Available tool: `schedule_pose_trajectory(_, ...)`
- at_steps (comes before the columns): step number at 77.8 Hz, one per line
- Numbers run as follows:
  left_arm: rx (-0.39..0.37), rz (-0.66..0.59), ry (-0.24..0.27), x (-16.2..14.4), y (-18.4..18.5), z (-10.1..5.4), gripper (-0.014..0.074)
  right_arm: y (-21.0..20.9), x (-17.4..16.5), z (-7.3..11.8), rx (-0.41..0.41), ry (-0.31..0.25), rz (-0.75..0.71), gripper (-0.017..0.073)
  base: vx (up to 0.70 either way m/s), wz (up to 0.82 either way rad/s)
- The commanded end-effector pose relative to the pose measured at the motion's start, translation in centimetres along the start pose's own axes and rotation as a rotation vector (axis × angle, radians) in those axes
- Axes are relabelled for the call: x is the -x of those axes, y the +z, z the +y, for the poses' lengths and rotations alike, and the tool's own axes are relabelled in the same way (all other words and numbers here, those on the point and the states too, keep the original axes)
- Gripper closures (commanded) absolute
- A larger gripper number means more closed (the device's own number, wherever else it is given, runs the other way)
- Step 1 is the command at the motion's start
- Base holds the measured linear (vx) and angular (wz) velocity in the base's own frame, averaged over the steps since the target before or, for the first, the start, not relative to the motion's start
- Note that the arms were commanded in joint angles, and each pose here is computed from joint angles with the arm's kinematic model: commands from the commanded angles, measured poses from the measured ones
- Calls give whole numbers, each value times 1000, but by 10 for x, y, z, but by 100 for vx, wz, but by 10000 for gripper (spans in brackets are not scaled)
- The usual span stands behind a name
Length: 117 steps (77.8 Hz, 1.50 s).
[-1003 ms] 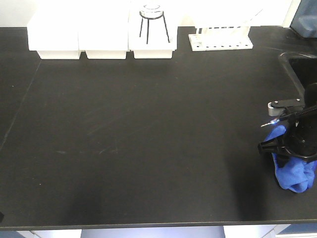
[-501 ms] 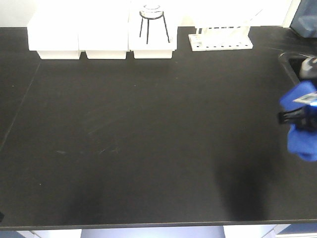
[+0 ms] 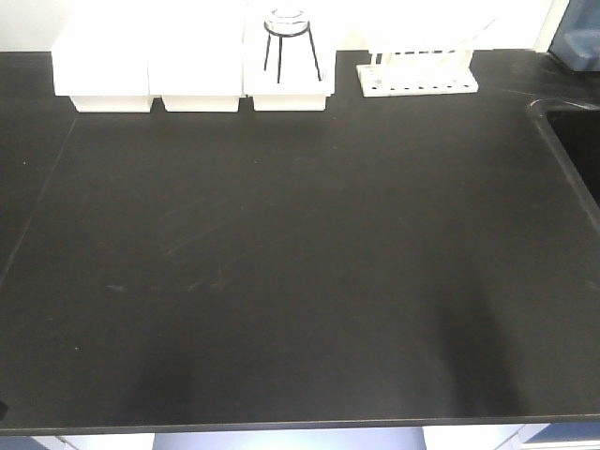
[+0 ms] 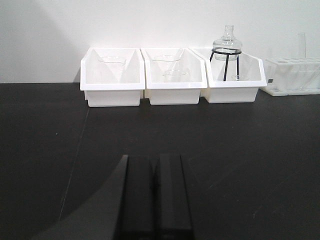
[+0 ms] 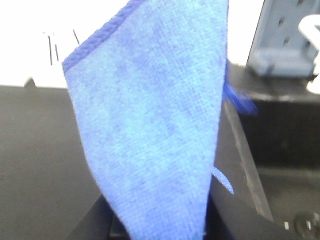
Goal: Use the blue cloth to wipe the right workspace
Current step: 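Lift the blue cloth off the bench with the right gripper, then drive the base to the other bench holding the cloth in the right gripper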
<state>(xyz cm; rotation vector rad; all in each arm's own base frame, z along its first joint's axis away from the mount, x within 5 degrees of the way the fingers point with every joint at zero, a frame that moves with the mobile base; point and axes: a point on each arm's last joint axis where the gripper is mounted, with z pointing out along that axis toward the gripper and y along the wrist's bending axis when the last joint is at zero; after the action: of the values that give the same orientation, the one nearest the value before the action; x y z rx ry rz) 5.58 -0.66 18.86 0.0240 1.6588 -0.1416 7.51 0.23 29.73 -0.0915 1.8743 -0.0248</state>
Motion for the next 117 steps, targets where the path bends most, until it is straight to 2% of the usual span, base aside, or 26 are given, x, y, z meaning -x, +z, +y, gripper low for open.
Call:
schedule_pose_trajectory(1, -1, -118, -3, 16, -3, -1, 600, -4, -4, 0, -20, -33, -173, 566, 0, 0)
schedule_pose_trajectory(11, -1, -118, -3, 16, -3, -1, 600, 5, -35, 2, -34, -74, -271, 565, 0, 0)
schedule_pose_trajectory(17, -1, -118, -3, 16, -3, -1, 600, 8, -41, 2, -45, -96, -343, 563, 0, 0)
schedule_pose_trajectory(22, -1, -118, -3, 16, -3, -1, 600, 9, -41, 2, -45, -76, -367, 562, 0, 0)
schedule_pose_trajectory(117, -1, -118, -3, 16, -3, -1, 600, 10, -42, 2, -42, -65, -358, 559, 0, 0)
